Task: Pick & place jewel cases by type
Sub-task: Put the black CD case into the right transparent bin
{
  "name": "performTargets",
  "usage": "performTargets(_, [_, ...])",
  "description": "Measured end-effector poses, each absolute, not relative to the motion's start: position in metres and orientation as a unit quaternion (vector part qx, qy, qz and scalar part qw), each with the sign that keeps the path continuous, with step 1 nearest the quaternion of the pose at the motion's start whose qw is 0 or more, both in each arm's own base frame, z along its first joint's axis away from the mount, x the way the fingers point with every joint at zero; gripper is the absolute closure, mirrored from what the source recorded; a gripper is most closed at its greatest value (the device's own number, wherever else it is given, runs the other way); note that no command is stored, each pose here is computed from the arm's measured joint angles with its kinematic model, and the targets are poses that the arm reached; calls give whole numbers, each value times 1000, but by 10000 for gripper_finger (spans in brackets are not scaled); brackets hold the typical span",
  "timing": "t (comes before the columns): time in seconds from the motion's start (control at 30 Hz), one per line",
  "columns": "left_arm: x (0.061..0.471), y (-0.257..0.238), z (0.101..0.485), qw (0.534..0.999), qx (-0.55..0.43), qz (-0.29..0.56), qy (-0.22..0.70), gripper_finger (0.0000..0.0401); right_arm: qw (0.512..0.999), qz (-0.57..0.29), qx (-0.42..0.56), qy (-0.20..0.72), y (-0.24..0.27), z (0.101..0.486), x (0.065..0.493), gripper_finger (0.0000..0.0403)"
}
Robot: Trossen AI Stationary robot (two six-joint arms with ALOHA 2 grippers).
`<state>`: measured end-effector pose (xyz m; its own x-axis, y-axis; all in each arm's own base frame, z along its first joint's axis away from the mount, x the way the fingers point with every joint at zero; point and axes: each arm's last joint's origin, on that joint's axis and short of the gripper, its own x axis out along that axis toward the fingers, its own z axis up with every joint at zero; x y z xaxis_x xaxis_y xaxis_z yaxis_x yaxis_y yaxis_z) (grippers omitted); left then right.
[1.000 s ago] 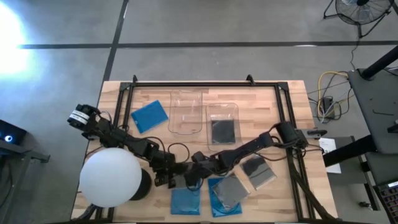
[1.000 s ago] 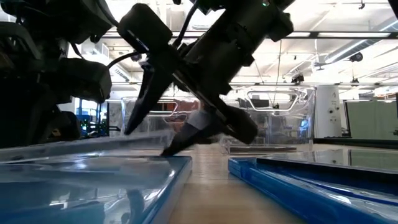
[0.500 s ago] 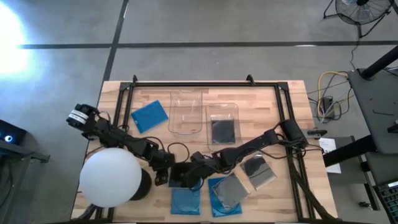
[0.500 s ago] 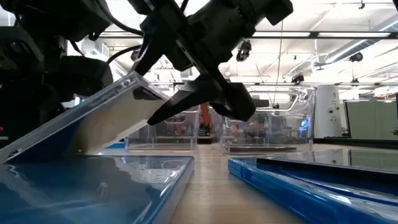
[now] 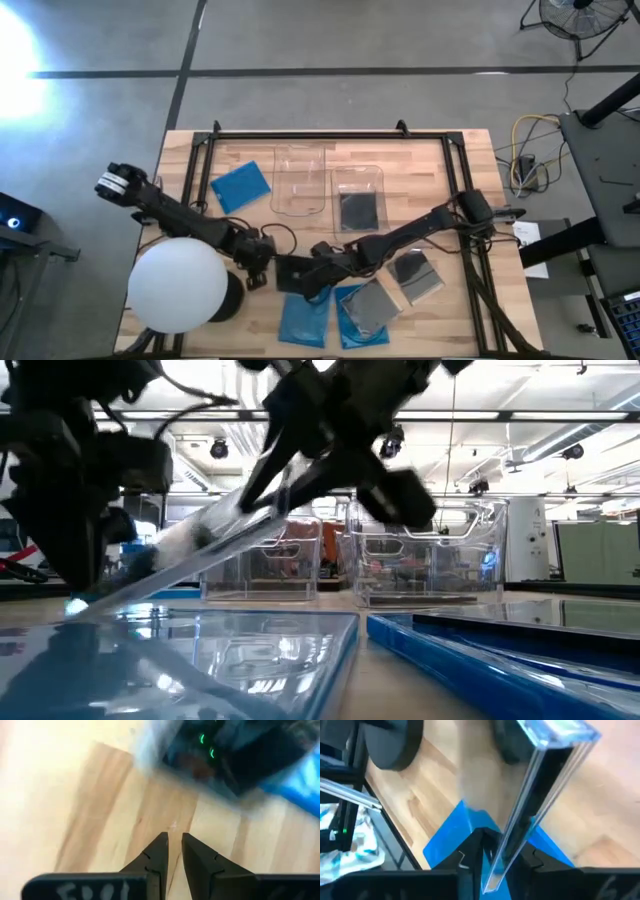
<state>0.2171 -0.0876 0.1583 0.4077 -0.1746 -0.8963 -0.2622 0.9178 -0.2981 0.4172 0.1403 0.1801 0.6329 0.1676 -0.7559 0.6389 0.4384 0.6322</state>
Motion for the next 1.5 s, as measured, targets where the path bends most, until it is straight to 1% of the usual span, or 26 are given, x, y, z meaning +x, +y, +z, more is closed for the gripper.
performTargets(0.1, [211,-85,168,821,-212,51,528,364,765,-174,486,385,136,200,408,356])
performTargets(0.2, [208,-83,180,833,-232,64,497,364,784,-185,472,358,130,229,395,362])
performTargets(0.33, [206,-81,192,843,-256,76,466,364,803,-209,459,318,118,271,373,365])
performTargets(0.43, [205,-80,197,846,-267,81,454,364,812,-237,436,309,106,296,350,365])
performTargets(0.53, [206,-81,199,848,-270,81,450,364,801,-292,410,324,87,315,319,365])
performTargets(0.63, [208,-81,200,847,-274,87,447,364,768,-356,400,351,65,324,292,365])
performTargets(0.73, [208,-81,199,846,-276,88,447,364,745,-382,407,366,45,326,276,365])
performTargets(0.87, [208,-81,199,846,-279,89,446,364,719,-394,459,342,23,320,266,365])
performTargets(1.03, [209,-81,200,847,-287,93,438,364,690,-352,539,330,2,287,266,365])
performTargets(1.17, [211,-81,201,853,-288,98,424,364,664,-311,610,301,-11,254,266,365])
performTargets(1.27, [211,-81,201,855,-289,98,419,364,640,-302,642,294,-16,234,264,362])
performTargets(1.37, [211,-81,200,857,-284,100,418,364,628,-309,645,306,-19,224,259,345])
performTargets(1.5, [211,-81,200,858,-281,101,418,364,622,-325,627,338,-19,222,254,296])
